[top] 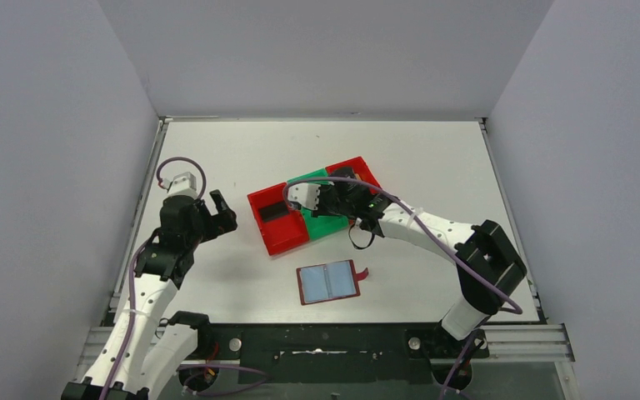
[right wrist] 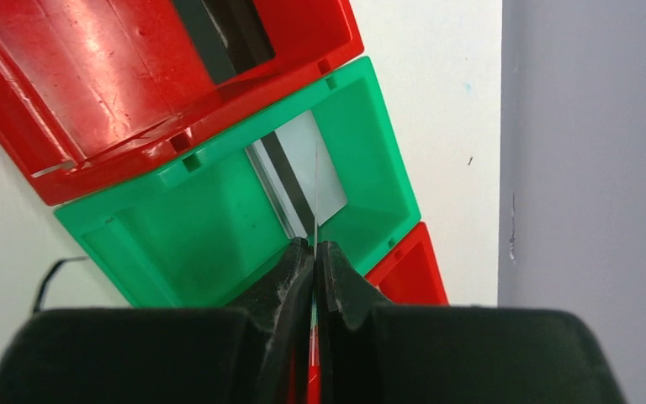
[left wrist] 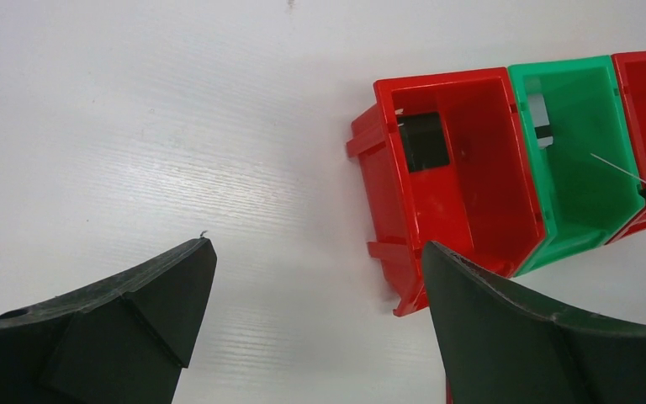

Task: Take the credit cards out of the card holder

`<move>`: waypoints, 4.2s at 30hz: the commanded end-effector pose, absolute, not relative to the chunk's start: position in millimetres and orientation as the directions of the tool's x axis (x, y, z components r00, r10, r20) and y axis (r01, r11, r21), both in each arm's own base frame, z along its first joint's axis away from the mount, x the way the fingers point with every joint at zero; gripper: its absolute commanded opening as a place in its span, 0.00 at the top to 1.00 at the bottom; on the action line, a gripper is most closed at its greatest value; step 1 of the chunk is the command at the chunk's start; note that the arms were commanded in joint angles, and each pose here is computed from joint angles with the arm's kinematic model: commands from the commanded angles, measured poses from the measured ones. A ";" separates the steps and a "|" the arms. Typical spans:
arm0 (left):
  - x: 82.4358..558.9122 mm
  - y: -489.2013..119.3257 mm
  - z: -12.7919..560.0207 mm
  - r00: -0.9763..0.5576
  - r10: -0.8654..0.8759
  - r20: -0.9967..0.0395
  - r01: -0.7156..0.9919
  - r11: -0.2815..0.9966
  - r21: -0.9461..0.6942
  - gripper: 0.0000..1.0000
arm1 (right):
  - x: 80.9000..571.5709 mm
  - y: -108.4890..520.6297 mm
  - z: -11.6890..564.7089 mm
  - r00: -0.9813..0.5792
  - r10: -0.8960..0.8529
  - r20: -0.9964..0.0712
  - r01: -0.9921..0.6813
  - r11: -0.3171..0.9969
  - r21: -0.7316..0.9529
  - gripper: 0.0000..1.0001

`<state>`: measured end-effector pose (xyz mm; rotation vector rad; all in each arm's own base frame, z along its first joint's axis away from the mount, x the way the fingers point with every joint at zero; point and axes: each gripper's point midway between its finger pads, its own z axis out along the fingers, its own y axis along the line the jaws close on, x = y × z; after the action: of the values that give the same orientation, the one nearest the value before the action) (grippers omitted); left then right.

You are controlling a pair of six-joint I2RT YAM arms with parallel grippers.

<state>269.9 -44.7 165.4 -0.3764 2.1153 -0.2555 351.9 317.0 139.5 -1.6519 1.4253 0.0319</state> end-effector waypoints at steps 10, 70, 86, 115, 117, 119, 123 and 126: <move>279.5 -39.2 197.9 -0.390 -0.359 -0.848 -0.133 0.933 -0.334 0.04 | 408.0 336.6 146.0 0.459 -0.788 -0.410 -0.679 -0.014 -0.734 1.00; 277.9 -29.0 200.5 -0.373 -0.360 -0.855 -0.151 0.933 -0.326 0.04 | 453.9 359.9 97.0 0.157 -0.823 -0.546 -0.729 0.276 -0.626 0.66; 277.8 -30.0 200.1 -0.380 -0.359 -0.853 -0.148 0.933 -0.327 0.04 | 439.7 352.8 160.6 0.106 -0.664 -0.740 -0.664 0.507 -0.550 0.55; 276.4 -21.7 199.7 -0.366 -0.372 -0.853 -0.197 0.927 -0.319 0.04 | 171.9 336.5 75.6 -0.748 -0.004 -0.664 -0.169 0.968 0.184 0.36; 276.4 -22.2 198.7 -0.369 -0.372 -0.852 -0.196 0.927 -0.319 0.04 | 167.4 339.0 69.5 -0.756 -0.020 -0.654 -0.166 0.973 0.162 0.36; 276.3 -22.8 198.4 -0.371 -0.371 -0.851 -0.194 0.927 -0.320 0.04 | 164.5 339.3 63.9 -0.762 -0.035 -0.647 -0.166 0.976 0.143 0.34; 276.3 -22.8 199.0 -0.369 -0.372 -0.852 -0.192 0.927 -0.321 0.04 | 161.8 332.5 50.8 -0.773 -0.058 -0.632 -0.159 0.982 0.104 0.33; 276.7 -23.2 198.6 -0.370 -0.371 -0.852 -0.190 0.928 -0.321 0.04 | 160.0 331.7 43.0 -0.782 -0.066 -0.619 -0.162 0.982 0.101 0.34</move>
<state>269.6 -24.4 181.6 -0.4099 2.0218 -0.1919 151.5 328.4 35.5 -0.2220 2.5092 0.1927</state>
